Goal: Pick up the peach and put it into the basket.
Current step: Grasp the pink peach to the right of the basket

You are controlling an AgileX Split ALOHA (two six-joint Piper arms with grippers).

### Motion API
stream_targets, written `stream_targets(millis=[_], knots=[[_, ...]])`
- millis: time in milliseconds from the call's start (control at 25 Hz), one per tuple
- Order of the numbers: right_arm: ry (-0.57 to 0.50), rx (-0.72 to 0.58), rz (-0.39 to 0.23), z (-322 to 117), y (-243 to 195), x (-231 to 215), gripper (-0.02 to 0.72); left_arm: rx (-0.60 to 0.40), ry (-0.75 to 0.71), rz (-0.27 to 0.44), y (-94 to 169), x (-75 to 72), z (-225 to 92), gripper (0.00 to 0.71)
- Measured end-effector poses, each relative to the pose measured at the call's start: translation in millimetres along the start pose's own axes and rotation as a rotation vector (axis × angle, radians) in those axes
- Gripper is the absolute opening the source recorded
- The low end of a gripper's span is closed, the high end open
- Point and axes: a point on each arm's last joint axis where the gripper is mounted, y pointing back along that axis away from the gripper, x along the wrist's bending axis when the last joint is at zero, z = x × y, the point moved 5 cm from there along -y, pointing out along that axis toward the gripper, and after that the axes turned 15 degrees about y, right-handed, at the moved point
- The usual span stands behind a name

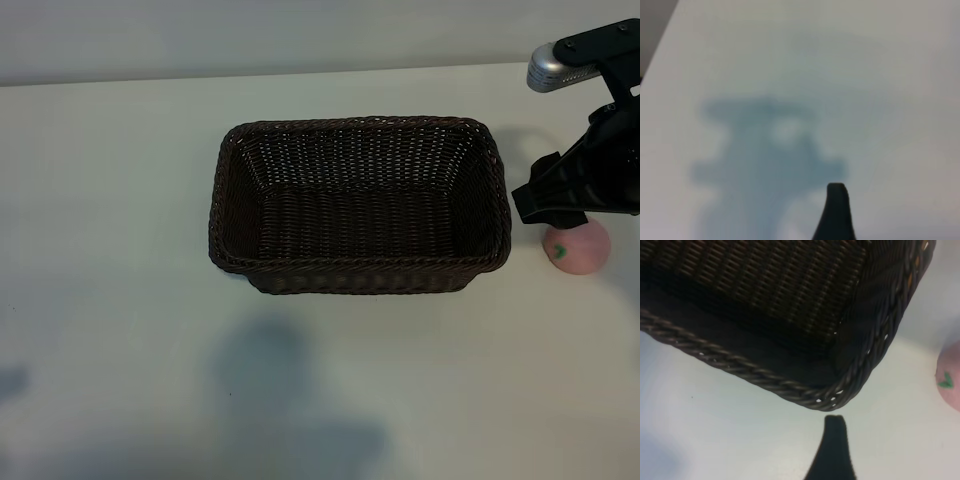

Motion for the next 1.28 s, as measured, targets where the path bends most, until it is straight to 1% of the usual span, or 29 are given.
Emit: stream_targets(millis=[160, 320, 440, 720, 800, 1040, 1280], knots=[[0.001, 0.0, 0.0, 0, 0, 0, 0.585, 0.009, -0.031, -0.03, -3, 6.7, -32, 0.598], [-0.002, -0.004, 0.002, 1, 0, 0, 0.585, -0.058, -0.046, -0.086, -2, 9.8, -55, 0.598], [-0.004, -0.009, 0.003, 1, 0, 0, 0.585, -0.078, -0.062, -0.092, -7, 13.3, -67, 0.597], [-0.005, -0.009, 0.004, 1, 0, 0, 0.585, -0.068, -0.063, -0.09, -11, 13.7, -69, 0.596], [-0.005, -0.009, 0.004, 1, 0, 0, 0.585, -0.072, -0.065, -0.082, -12, 14.7, -69, 0.596], [-0.005, -0.01, 0.003, 1, 0, 0, 0.585, -0.093, -0.062, -0.091, -19, 13.2, -68, 0.596], [-0.005, -0.01, 0.004, 1, 0, 1, 0.585, -0.103, -0.057, -0.09, -19, 13.4, -66, 0.596]])
